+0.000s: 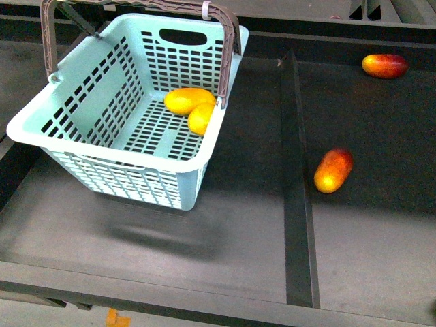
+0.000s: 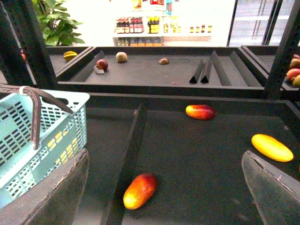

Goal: Pick lemon and mango into basket

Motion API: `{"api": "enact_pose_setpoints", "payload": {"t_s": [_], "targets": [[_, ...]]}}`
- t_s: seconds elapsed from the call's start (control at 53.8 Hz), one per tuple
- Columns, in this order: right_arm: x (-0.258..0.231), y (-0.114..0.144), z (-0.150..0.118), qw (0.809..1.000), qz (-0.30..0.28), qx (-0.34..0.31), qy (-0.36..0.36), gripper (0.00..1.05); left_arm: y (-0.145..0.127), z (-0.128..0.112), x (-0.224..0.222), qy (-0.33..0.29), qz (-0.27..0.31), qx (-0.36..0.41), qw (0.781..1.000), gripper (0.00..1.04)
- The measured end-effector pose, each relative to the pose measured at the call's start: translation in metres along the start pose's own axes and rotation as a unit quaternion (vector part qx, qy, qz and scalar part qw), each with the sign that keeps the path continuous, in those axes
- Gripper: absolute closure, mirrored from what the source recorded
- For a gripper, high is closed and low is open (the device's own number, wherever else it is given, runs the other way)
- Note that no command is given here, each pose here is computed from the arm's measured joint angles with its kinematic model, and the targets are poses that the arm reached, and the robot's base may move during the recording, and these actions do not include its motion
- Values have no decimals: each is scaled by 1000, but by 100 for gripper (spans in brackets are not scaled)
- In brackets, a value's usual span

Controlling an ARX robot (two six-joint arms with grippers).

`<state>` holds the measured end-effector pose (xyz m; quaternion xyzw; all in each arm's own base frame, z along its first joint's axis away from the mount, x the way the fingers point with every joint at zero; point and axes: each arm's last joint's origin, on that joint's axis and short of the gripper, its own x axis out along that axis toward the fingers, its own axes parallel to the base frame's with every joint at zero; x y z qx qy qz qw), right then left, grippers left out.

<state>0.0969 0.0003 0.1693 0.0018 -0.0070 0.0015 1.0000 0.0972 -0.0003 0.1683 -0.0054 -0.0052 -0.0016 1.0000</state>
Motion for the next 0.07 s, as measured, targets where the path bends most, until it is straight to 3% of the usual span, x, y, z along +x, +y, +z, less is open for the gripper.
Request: {"api": "enact_pose_setpoints", "payload": {"t_s": [0.074], "targets": [[0, 0, 0, 1000, 0, 0, 0, 9, 0, 0, 0, 0, 0, 1, 1000, 8]]}}
